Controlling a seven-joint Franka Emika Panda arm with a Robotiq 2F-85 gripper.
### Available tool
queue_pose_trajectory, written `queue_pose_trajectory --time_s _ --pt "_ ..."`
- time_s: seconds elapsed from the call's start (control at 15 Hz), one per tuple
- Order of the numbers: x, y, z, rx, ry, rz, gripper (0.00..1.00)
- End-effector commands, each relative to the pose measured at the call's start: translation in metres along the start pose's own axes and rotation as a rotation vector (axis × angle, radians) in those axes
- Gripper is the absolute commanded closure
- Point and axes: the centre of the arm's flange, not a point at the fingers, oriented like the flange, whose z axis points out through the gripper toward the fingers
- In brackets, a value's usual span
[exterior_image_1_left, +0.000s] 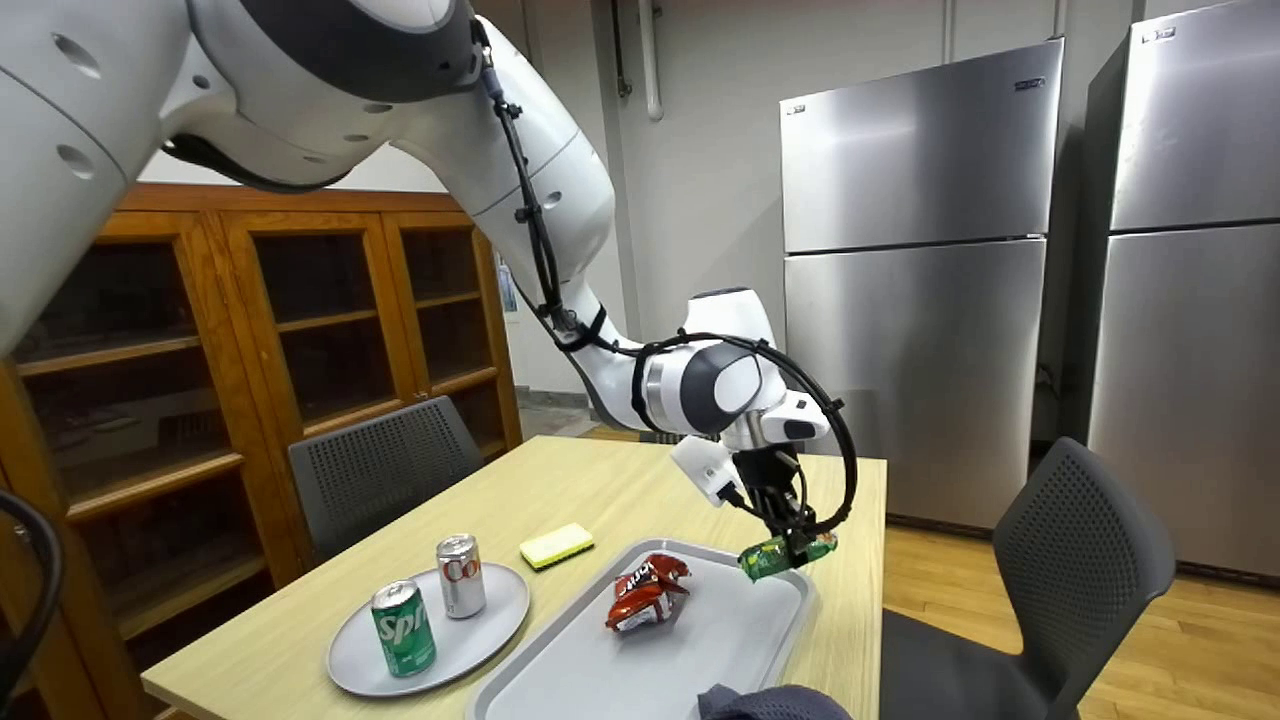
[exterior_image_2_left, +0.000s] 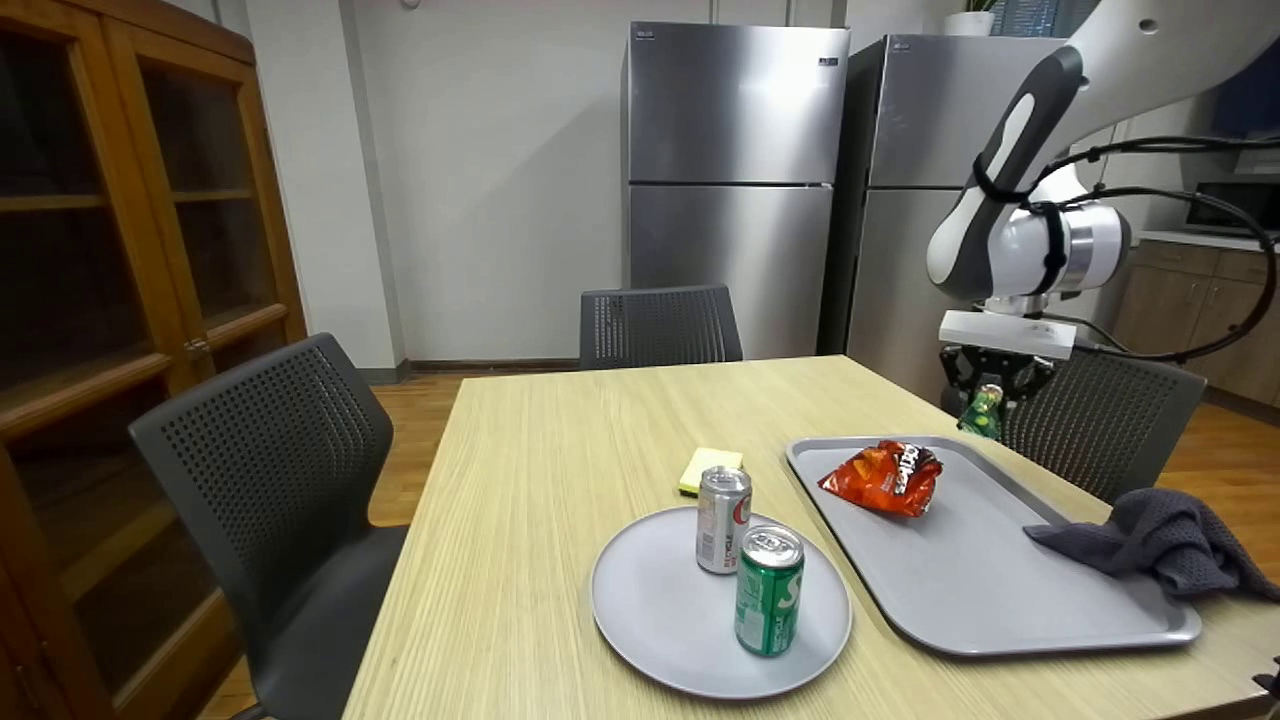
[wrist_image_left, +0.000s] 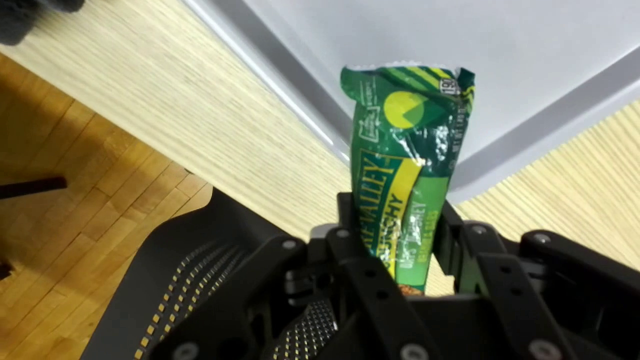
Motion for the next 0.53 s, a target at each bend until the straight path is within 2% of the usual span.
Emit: queue_pose_trajectory --time_s 0.0,0.47 --pt "0.032 -0.019 0.006 -0.006 -0.017 0.061 0.87" --pt "0.068 -0.032 0.028 -0.045 -0.044 0.150 0.87"
